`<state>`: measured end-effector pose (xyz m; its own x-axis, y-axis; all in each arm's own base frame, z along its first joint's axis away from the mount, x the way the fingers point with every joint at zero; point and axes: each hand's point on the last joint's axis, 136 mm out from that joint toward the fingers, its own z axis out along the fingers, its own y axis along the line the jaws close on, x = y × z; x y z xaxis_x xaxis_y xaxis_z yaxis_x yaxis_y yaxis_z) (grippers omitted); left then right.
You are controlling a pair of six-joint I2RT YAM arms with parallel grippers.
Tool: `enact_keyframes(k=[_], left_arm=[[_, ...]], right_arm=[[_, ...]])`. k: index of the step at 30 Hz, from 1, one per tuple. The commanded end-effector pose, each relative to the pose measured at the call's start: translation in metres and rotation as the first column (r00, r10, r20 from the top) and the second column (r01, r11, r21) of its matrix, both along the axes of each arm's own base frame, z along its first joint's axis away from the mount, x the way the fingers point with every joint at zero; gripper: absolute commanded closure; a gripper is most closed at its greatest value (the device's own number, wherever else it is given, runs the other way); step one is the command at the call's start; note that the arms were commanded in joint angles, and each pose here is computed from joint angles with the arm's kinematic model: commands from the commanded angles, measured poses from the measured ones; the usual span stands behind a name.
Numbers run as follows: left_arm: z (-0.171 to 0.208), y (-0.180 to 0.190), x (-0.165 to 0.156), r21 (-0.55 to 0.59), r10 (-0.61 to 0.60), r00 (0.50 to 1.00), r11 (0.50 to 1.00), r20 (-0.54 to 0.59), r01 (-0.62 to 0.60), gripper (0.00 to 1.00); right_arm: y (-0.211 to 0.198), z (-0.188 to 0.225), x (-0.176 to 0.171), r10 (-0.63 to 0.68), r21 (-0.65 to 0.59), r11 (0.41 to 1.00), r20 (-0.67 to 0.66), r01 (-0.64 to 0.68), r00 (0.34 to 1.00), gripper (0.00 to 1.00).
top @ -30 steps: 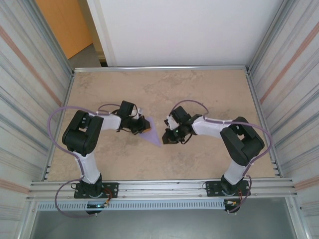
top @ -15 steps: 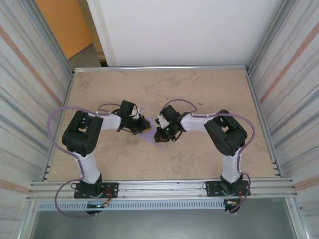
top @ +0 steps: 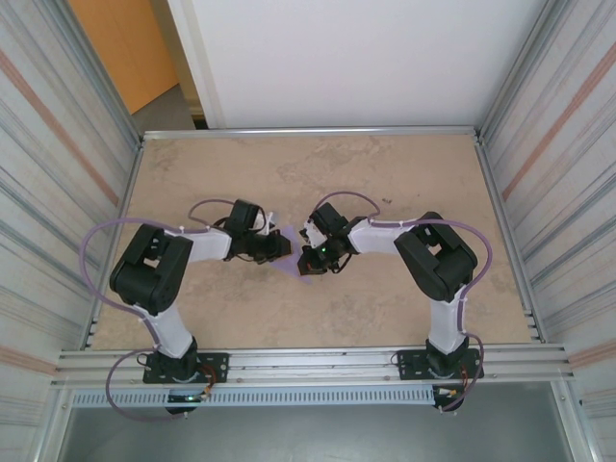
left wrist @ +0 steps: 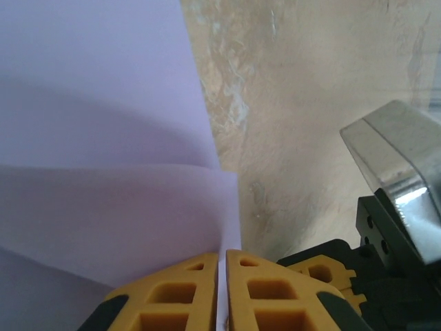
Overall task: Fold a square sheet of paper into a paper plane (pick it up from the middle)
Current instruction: Fourth fold the wing at the center of the table.
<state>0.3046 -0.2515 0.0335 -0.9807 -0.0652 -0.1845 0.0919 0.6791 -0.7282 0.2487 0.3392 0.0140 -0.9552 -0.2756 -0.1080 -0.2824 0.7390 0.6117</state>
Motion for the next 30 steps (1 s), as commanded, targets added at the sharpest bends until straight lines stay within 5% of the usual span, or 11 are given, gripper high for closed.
enact_keyframes(k=[1, 12, 30], left_arm=[[-0.008, -0.005, 0.001, 0.019, -0.048, 0.998, 0.999, 0.030, 0.047, 0.87], [-0.041, 0.022, 0.017, 0.192, -0.031, 0.999, 0.981, -0.015, 0.033, 0.88], [-0.043, 0.110, 0.103, 0.227, 0.163, 0.987, 0.961, -0.007, -0.157, 0.88]], right_arm=[[-0.031, -0.040, -0.010, -0.042, -0.171, 0.985, -0.065, 0.030, 0.997, 0.96], [-0.061, -0.061, -0.023, -0.047, -0.288, 0.958, -0.112, 0.013, 0.993, 0.95], [-0.083, -0.065, -0.026, -0.074, -0.330, 0.944, -0.132, 0.027, 0.988, 0.95]])
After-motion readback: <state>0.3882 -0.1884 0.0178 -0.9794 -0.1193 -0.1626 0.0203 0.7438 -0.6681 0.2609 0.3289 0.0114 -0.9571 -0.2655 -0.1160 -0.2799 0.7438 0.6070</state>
